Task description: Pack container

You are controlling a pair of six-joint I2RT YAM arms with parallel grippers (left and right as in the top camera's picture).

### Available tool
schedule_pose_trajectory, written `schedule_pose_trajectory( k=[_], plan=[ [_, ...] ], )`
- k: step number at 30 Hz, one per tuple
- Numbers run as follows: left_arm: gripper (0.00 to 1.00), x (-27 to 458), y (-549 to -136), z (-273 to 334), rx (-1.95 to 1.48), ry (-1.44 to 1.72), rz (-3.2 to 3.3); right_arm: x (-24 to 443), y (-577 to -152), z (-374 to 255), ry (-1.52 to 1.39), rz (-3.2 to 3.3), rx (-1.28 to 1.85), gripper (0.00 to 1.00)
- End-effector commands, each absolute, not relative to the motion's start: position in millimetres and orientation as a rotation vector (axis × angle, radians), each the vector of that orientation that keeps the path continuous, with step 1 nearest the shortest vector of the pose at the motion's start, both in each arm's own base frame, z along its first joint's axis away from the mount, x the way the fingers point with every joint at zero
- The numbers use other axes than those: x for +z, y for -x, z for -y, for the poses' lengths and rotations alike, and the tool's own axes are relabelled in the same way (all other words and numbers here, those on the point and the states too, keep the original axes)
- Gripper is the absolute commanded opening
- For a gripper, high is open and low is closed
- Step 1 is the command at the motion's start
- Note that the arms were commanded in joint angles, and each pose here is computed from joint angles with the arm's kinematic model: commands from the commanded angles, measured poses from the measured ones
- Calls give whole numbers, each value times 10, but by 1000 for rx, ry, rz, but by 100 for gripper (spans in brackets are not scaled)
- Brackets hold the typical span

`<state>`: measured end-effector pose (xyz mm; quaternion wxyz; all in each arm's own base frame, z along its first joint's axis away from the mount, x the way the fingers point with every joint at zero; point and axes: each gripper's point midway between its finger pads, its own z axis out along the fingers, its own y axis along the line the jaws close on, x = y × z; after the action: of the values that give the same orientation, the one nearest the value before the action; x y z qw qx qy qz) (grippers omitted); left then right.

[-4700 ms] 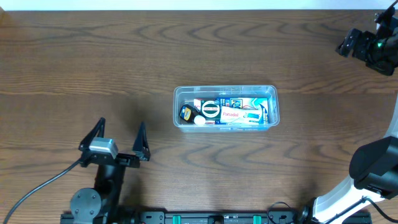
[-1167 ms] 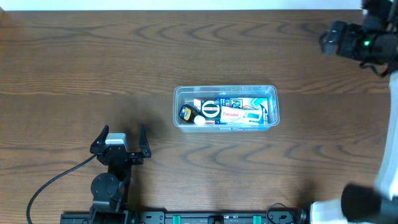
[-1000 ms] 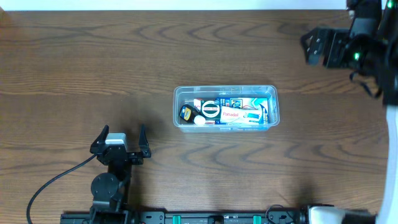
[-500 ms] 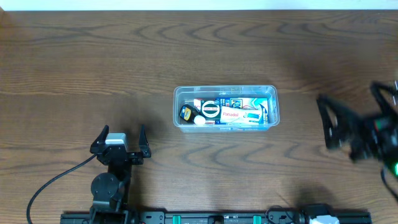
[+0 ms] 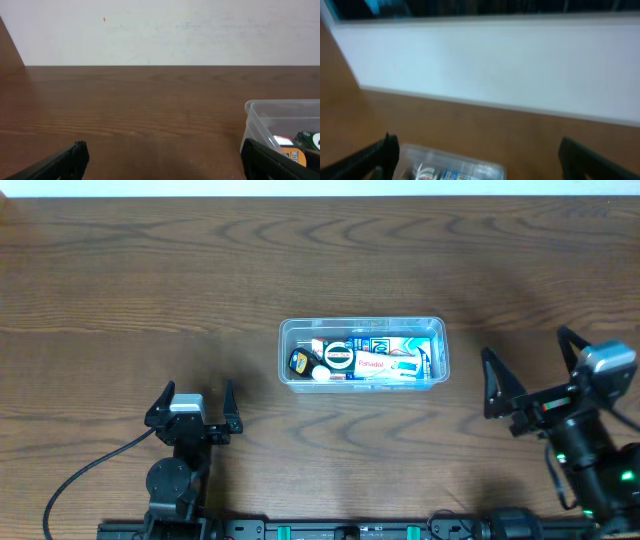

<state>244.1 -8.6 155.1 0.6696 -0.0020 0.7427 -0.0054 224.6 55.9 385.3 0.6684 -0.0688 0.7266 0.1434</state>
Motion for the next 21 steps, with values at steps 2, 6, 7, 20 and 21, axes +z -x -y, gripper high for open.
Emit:
schedule_pose_trajectory(
  k=[2,6,7,20,21],
  plan=[
    [98,1370,-2436,42,18,10,-1724,3496,-2331,-535,140,-1567,319,99],
    [98,1370,-2436,42,18,10,-1724,3160,-2378,-537,135,-1516,325,99],
    [98,1370,-2436,42,18,10,-1724,3083,-2376,-536,136,-1509,324,99],
    [98,1370,-2436,42,18,10,-1724,2270,-2370,-326,-43,-1510,314,99],
    [98,1370,-2436,42,18,10,-1724,2222,-2376,-323,-44,-1516,312,99]
  ],
)
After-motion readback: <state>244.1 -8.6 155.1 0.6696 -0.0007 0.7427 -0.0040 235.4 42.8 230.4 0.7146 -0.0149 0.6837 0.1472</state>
